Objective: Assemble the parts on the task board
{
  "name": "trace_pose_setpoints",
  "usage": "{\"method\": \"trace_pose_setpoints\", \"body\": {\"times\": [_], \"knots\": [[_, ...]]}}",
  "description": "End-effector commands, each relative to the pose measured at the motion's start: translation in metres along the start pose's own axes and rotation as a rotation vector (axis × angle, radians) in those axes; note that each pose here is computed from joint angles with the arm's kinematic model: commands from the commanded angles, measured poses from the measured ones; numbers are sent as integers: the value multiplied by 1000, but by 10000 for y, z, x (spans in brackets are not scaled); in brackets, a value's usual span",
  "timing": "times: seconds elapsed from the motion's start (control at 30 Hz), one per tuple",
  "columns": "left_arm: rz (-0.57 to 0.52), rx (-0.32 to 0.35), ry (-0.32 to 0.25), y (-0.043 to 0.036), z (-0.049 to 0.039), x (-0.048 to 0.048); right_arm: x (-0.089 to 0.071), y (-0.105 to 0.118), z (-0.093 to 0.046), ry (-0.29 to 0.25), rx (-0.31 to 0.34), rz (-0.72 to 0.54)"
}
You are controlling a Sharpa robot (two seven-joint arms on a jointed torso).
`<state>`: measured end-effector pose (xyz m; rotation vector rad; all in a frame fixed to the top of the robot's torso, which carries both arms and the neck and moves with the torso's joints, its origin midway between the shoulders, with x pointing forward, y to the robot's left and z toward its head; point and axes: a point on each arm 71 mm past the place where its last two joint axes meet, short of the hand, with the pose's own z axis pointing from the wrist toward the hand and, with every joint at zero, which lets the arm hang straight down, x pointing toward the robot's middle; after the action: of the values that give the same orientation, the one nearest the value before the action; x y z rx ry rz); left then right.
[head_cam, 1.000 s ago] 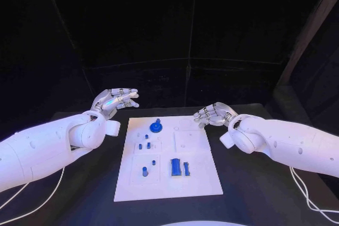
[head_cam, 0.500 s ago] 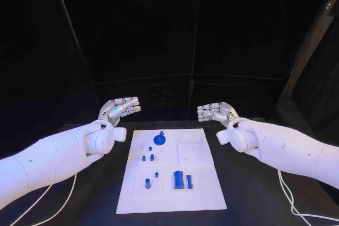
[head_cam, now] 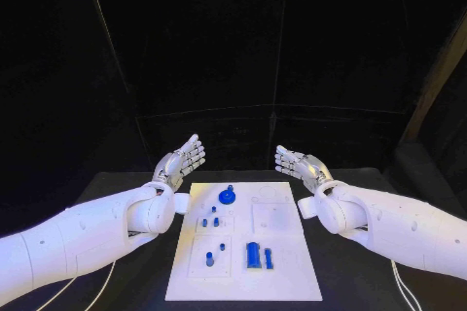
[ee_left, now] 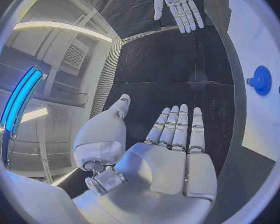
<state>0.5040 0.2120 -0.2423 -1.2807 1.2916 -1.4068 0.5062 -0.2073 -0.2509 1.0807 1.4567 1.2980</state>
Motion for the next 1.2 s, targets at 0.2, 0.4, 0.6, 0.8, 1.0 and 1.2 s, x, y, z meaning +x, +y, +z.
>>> {"method": "trace_pose_setpoints", "body": {"times": [0.2, 0.4, 0.6, 0.8, 1.0, 1.2], "knots": [[126, 46, -125, -95, -302, 214, 160, 197, -304, -194, -57, 63], [136, 53, -137, -124, -392, 281, 229, 252, -410, -216, -60, 78], [136, 53, -137, -124, -394, 282, 232, 254, -415, -217, -60, 78], [136, 53, -137, -124, -394, 282, 232, 254, -415, -217, -60, 78], [136, 53, -137, -124, -394, 282, 232, 254, -415, -217, -60, 78], [136, 53, -137, -124, -394, 282, 232, 254, -415, -217, -60, 78]]}}
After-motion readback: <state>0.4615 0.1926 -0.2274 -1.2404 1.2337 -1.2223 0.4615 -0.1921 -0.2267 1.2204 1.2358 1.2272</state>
